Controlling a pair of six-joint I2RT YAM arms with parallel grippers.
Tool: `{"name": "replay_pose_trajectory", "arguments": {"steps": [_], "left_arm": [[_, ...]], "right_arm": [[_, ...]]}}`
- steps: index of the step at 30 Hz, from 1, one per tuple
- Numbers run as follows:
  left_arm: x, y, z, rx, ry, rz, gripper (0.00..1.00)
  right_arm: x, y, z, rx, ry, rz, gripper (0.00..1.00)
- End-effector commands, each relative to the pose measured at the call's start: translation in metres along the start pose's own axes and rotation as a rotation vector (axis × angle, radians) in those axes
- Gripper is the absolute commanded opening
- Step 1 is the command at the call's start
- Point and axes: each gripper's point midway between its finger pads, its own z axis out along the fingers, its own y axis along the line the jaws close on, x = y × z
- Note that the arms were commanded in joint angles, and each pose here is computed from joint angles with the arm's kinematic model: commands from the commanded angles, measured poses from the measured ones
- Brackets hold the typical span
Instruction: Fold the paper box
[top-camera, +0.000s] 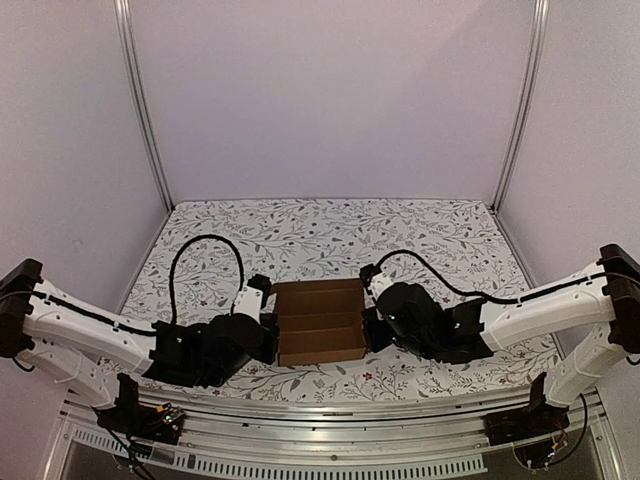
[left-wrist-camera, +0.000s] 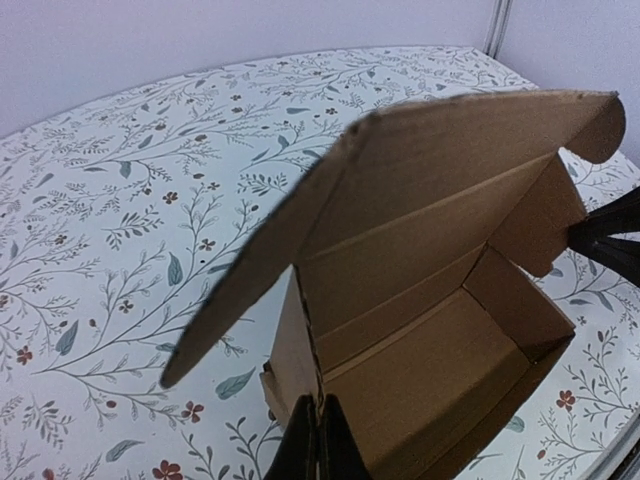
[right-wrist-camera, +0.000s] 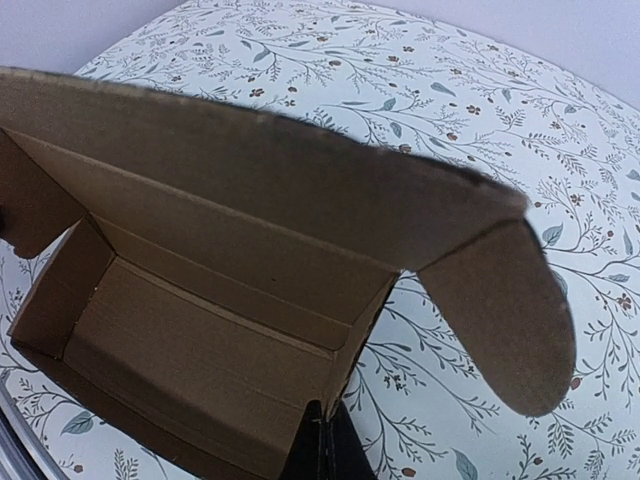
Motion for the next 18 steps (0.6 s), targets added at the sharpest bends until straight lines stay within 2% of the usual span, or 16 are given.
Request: {"name": "replay_pose_trajectory", "arguments": {"steps": [1,18], "left_arm": [[-0.007,-0.016,0.0,0.036,-0.018,-0.051,0.0],[0.024,-0.024,0.006,0.085,0.078,-0.062,0.0]], "right_arm": [[0.009,0.011,0.002,-0.023,0.023,0.023,0.0],[0.028,0.023,0.003,-0.003,0.041,0.011,0.0]]}}
